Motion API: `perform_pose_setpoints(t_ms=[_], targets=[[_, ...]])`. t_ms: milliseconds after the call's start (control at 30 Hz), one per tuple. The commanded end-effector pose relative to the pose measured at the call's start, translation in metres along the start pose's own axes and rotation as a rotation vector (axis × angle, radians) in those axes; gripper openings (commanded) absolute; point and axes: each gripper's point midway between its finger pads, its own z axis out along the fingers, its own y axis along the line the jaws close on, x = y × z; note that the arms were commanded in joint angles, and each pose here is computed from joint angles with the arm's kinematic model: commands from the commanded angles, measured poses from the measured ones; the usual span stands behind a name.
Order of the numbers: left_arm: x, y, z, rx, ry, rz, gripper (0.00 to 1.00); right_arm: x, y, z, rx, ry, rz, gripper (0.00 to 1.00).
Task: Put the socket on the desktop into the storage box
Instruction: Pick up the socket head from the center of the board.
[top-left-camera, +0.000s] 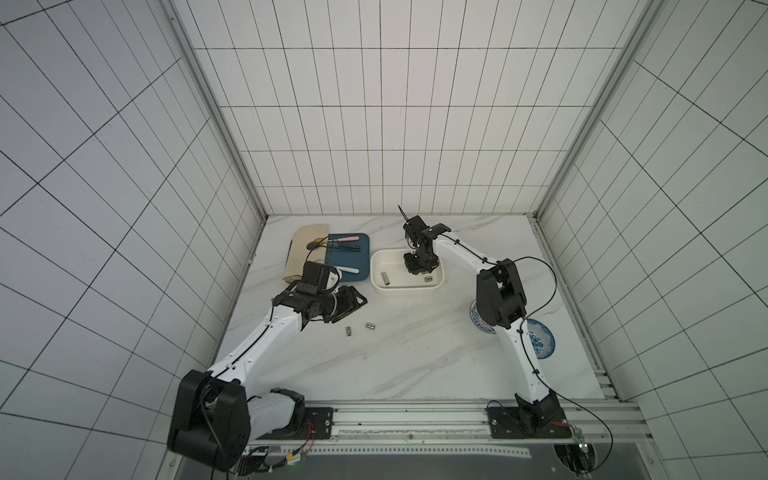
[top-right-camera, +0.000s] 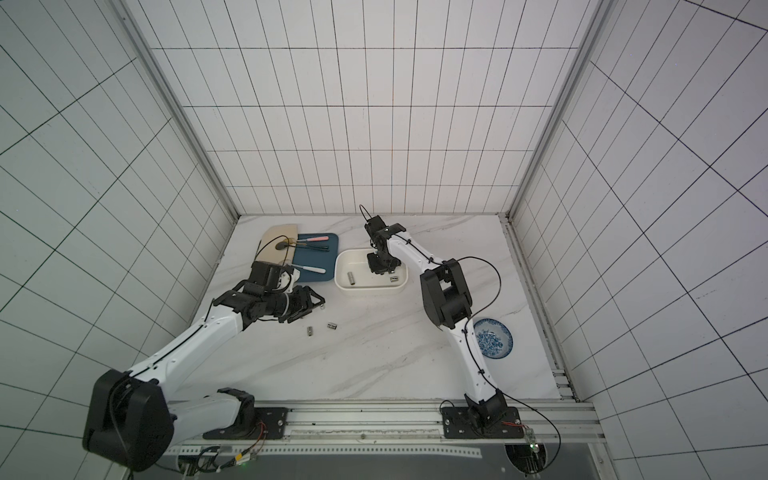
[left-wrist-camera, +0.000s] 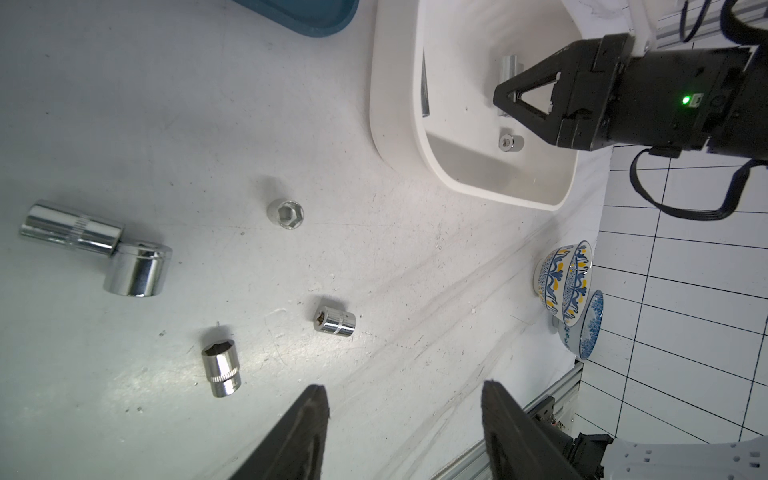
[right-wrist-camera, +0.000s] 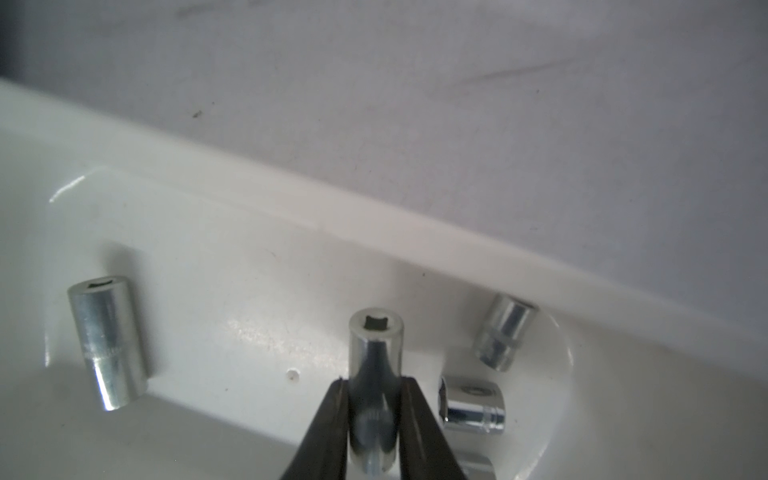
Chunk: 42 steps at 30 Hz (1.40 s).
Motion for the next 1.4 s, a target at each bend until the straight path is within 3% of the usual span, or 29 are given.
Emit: perform_pose_setpoints(t_ms=[0,167,667,1367], targets=[[-0.002,-0.001,0.003,0.010,-0.007,0.007,0.62,-0.010,-0.006,-0.005,0.015,-0.022,0.021,0.35],[-0.003,-0.002,0.001,0.010,-0.013,0.010,0.62,-0.012,-0.005,-0.016,0.013,-0.039,0.020,0.39],[-0.010,0.010,-0.002,-0.080,-0.035,0.005,0.62,0.007,0.006,-0.069,0.001,-0.126,0.009,0.40],[0.001,0.014,0.015,-0.204,0.018,0.052,0.62,0.084,0.025,-0.132,-0.094,-0.210,-0.024,0.40]])
